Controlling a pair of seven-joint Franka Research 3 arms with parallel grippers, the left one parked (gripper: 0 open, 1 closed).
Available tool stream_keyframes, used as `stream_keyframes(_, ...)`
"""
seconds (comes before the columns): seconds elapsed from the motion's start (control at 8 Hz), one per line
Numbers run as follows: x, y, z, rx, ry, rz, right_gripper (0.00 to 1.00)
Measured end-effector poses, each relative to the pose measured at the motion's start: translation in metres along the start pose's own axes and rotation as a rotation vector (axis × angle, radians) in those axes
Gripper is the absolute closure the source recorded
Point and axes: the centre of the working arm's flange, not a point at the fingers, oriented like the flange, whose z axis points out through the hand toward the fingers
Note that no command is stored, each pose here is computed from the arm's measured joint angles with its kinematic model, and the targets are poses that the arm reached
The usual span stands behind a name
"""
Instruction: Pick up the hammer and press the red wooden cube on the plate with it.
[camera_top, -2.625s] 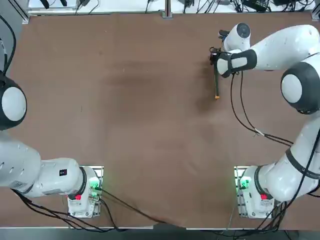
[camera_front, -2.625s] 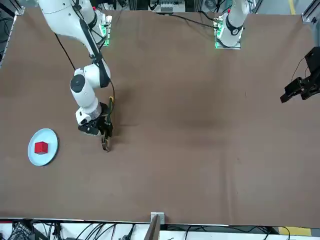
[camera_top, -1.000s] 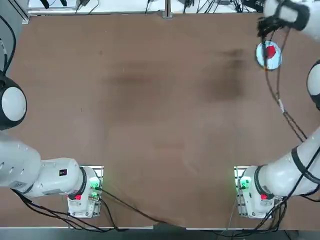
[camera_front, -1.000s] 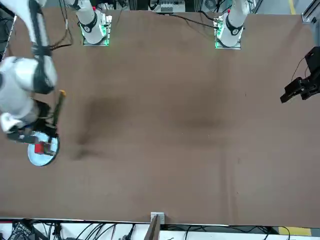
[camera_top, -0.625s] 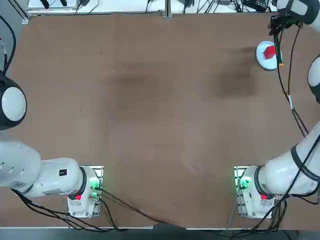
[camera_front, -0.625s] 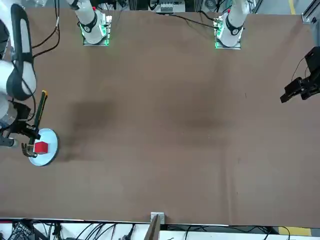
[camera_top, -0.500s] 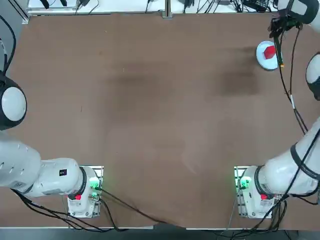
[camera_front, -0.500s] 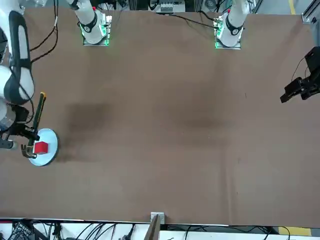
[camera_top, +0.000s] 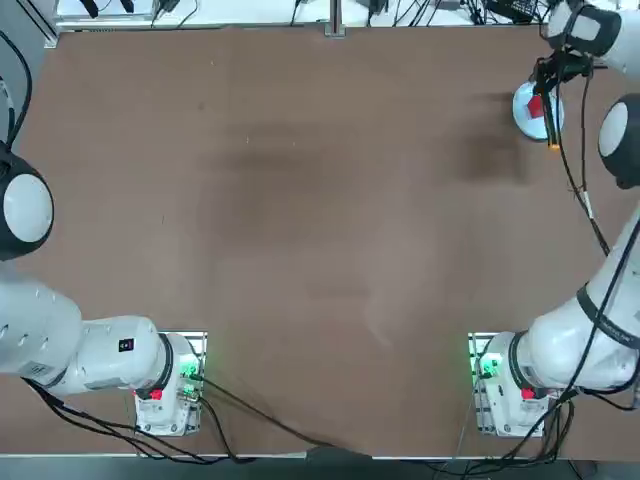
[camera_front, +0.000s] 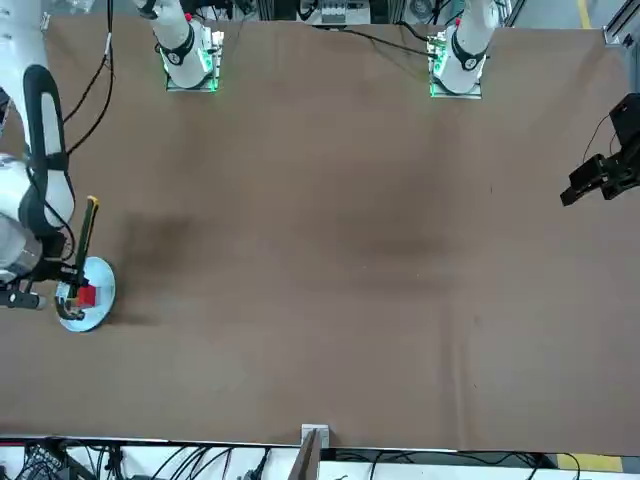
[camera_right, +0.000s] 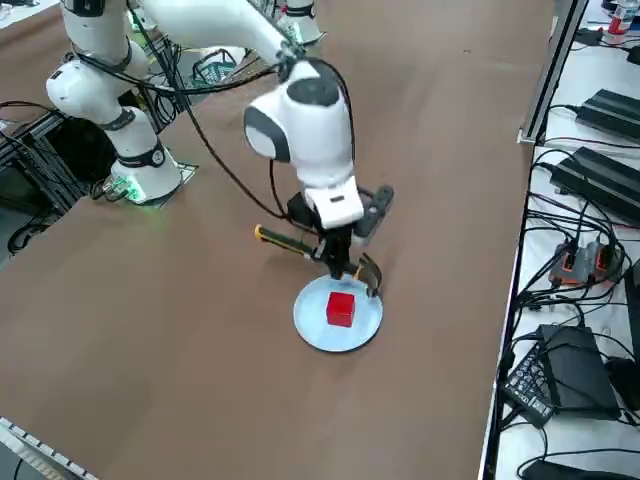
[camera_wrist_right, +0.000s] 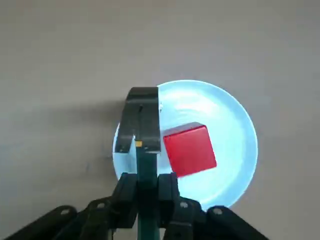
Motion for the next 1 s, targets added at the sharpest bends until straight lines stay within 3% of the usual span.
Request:
stream_keyframes(0.62,0.005,0.012,-0.022,0.009,0.010,-0.011,0.80)
stream_keyframes(1.0,-0.004,0.022,-0.032,0.028,-0.039,-0.017,0.80)
